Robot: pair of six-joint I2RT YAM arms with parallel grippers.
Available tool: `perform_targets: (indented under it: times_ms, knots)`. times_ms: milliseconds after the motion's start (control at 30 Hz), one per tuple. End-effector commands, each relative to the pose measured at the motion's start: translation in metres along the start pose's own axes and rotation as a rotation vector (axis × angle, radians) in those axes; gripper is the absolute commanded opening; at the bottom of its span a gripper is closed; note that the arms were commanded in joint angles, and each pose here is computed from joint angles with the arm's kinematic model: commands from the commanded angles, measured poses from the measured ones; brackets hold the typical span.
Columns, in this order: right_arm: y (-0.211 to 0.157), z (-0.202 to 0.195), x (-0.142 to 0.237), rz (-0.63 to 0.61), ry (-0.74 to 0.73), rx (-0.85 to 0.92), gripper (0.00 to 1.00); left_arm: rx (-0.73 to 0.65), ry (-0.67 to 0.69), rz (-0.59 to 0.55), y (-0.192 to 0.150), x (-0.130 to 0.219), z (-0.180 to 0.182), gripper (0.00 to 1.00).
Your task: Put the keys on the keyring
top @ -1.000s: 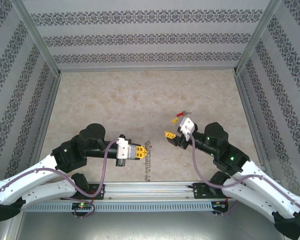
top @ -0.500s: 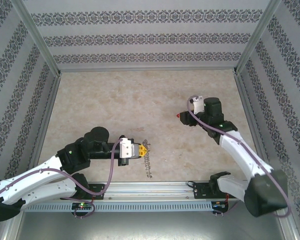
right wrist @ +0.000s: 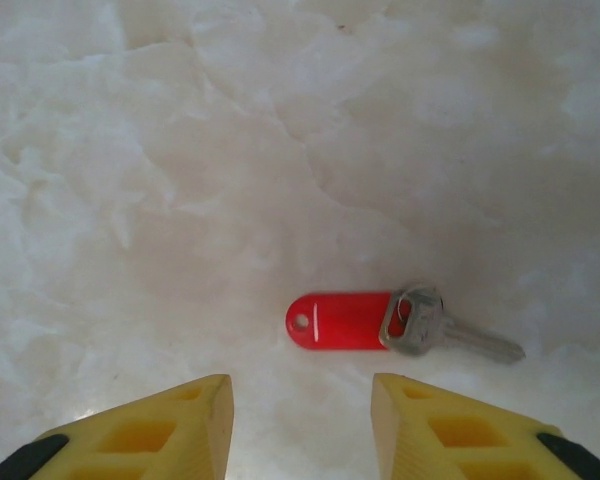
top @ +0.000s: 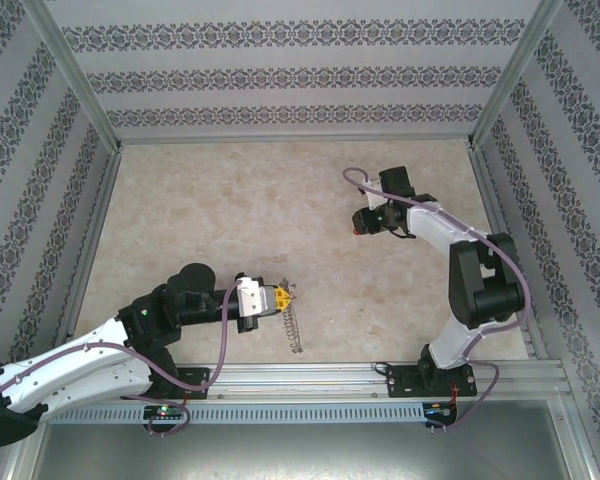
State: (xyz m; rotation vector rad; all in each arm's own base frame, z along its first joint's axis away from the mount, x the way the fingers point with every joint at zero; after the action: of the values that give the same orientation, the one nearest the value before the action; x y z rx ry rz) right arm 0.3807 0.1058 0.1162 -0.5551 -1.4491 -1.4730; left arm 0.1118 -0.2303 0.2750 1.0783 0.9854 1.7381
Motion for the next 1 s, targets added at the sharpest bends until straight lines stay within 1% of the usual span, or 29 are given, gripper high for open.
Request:
perform_targets:
  times_ms: [0,200,333,567,733,967]
  knots:
    - [-0.002,-0.011,-0.009,0.072,-0.049,0.010,0.38,-0.022,0.057,-0.092,0.017,0.006,0.007,0.00]
    - [-0.006,-0.026,-0.027,0.159,-0.128,0.038,0.37,-0.029,0.060,-0.104,0.018,0.008,0.007,0.00]
    - [-0.007,-0.029,-0.035,0.191,-0.143,0.048,0.30,-0.034,0.062,-0.106,0.018,0.007,0.007,0.00]
    - [-0.005,-0.033,-0.040,0.226,-0.160,0.071,0.29,-0.041,0.064,-0.108,0.018,0.007,0.007,0.00]
    - [0.003,-0.034,-0.042,0.225,-0.163,0.081,0.32,-0.043,0.063,-0.114,0.019,0.008,0.006,0.00]
    - [0.011,-0.036,-0.052,0.284,-0.159,0.110,0.30,-0.043,0.068,-0.112,0.018,0.009,0.007,0.00]
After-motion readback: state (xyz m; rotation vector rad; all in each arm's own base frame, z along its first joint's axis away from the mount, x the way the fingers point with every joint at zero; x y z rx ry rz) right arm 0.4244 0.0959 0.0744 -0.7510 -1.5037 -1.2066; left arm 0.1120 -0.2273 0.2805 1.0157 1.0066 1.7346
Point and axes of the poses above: each hand's point on the last joint's axis, 136 mm out from that joint toward the fingers, its own x axis back along the fingers, its own z axis along the line the jaws close on, y = z × x, the point moved 5 cm from there along x, back along the fingers, and after that the axes turned 4 degrees about -x, right-handed, at the moved point
